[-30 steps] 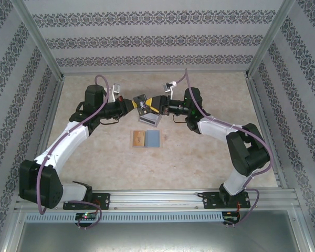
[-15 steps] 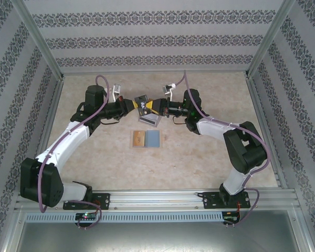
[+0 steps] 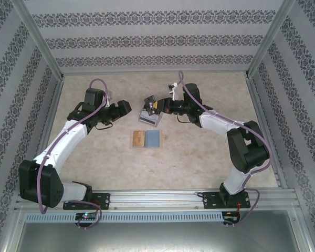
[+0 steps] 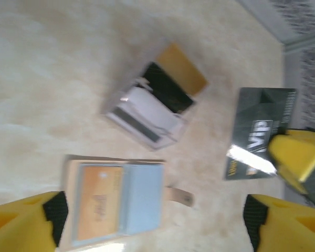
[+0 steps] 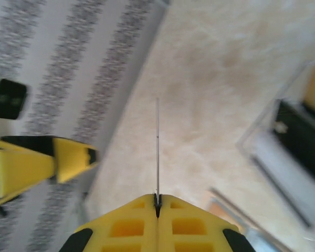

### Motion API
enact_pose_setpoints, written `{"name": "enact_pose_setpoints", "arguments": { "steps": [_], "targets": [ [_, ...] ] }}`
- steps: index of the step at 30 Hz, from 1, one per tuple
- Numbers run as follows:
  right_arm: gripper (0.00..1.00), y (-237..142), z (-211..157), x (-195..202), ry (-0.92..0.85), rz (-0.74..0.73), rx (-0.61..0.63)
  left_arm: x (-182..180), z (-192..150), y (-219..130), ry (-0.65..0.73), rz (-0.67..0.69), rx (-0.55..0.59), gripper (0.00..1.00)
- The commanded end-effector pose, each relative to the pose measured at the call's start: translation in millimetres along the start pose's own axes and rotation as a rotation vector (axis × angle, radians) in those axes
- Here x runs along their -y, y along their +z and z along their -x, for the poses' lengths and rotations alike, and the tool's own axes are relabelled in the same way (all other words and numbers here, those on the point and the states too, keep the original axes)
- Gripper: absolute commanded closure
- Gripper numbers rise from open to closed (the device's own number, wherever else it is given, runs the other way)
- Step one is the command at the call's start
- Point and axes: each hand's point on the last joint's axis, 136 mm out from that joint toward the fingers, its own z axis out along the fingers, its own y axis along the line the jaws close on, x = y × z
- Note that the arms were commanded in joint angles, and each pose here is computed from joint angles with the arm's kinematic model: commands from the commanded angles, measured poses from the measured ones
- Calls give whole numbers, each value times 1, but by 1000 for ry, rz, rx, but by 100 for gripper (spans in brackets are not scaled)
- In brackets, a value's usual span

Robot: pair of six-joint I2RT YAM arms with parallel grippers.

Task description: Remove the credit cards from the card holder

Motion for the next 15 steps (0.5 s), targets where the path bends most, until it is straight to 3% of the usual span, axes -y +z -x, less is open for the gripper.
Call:
{"name": "enact_pose_setpoints", "arguments": {
  "steps": [1, 4, 9, 15],
  "targets": [
    [100, -2, -1, 37, -207, -266, -68, -39, 3, -20, 49, 203, 35, 6],
    [100, -2, 8, 53, -309, -369, -90, -51, 2, -23, 44, 226, 33, 0],
    [100, 4, 22, 63, -497, -457, -165, -67, 1, -26, 65, 257, 24, 1],
    [100, 21, 21, 61, -681, -448, -308, -74, 1, -24, 89, 282, -4, 1]
  ]
}}
